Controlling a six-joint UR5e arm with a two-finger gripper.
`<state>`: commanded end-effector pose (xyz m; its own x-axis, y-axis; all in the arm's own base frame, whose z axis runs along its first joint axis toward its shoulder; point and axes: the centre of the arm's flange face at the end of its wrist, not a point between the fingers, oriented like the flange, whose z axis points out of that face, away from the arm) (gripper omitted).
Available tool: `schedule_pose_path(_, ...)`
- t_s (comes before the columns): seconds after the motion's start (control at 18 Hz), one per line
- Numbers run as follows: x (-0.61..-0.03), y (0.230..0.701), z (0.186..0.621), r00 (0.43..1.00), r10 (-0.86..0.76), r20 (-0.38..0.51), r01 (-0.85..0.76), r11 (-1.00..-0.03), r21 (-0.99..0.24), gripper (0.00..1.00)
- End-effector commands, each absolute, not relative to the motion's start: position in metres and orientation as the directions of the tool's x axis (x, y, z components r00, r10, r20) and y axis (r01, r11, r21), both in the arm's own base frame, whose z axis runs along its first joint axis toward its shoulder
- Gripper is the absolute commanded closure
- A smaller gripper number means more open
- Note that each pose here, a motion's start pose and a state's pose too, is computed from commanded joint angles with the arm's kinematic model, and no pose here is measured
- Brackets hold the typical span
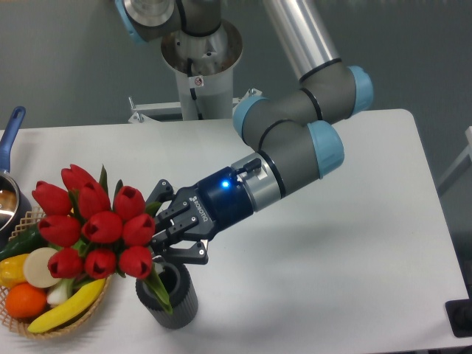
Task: Insert the flowers into the vase
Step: 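Lower the tulip stems down into the grey vase opening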
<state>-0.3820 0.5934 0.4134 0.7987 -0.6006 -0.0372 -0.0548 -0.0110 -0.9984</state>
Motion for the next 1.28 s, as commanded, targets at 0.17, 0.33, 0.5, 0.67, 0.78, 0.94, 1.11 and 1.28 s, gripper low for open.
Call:
schedule_pose_path(0.17,-0.384,0.594,0.411,0.8,-0.599,-0.036,-0.054,-0.012,-0.998,0.79)
schedule_pose_path(0.33,-0.386,0.594,0.404,0.8,-0.599,-0.023,-0.043,-0.019,-0.999,0.79)
schedule_pose_path(0.5,-0.386,0.594,0.4,0.801,-0.599,-0.016,-0.037,-0.023,-0.999,0.79)
schedule_pose_path(0.67,-0.387,0.595,0.394,0.801,-0.599,-0.007,-0.03,-0.029,-0.999,0.79)
schedule_pose_path(0.78,-0.387,0.595,0.388,0.801,-0.599,0.004,-0.021,-0.035,-0.999,0.79)
schedule_pose_path(0.94,-0.387,0.596,0.379,0.8,-0.6,0.021,-0.008,-0.046,-0.999,0.79)
schedule_pose_path(1.11,-0.387,0.595,0.369,0.8,-0.599,0.029,-0.002,-0.051,-0.999,0.79)
schedule_pose_path(1.28,-0.387,0.591,0.353,0.802,-0.596,0.044,0.01,-0.06,-0.998,0.79)
